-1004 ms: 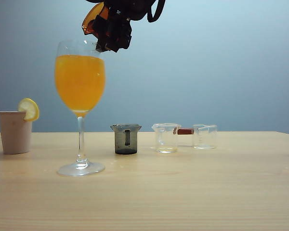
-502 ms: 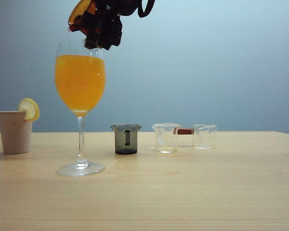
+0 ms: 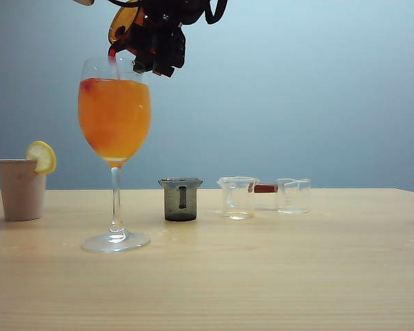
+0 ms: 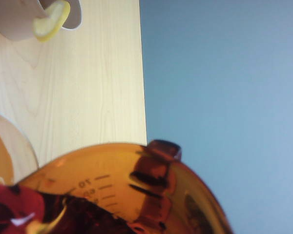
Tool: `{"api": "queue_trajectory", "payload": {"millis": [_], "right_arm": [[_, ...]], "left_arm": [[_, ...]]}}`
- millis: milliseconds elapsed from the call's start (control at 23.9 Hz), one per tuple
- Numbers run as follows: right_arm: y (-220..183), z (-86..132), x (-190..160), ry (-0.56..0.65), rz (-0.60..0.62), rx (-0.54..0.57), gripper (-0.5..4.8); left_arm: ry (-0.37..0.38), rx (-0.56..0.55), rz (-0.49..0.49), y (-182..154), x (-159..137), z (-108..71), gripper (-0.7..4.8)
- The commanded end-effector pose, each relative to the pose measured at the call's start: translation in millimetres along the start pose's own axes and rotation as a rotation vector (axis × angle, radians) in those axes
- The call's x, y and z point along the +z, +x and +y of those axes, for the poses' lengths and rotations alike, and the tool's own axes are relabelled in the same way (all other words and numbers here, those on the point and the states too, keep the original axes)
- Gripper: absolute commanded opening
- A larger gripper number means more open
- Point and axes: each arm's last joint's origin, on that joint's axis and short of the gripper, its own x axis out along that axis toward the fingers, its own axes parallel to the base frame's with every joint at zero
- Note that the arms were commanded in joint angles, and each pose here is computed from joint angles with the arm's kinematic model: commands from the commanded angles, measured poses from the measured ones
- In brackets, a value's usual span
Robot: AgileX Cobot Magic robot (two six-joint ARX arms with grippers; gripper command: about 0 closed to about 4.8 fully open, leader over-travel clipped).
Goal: Pick up the fourth measuring cup from the left, pour the grenadine inside into the goblet, and finally put the measuring cup back in its original place.
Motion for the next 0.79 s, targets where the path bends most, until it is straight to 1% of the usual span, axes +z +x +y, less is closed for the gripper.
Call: {"api": "queue_trajectory", "payload": {"millis": [42, 795], "right_arm": [[-3.1, -7.3, 2.4, 0.008, -0.013, -0.038, 0.75], [-3.0, -7.4, 2.2, -0.022, -0.01, -0.039, 0.75]], "left_arm": [[0.004, -0.009, -0.021, -2.1, 3.1, -0.8, -0.05], [0.004, -0.009, -0.022, -2.1, 3.1, -0.8, -0.05]]}}
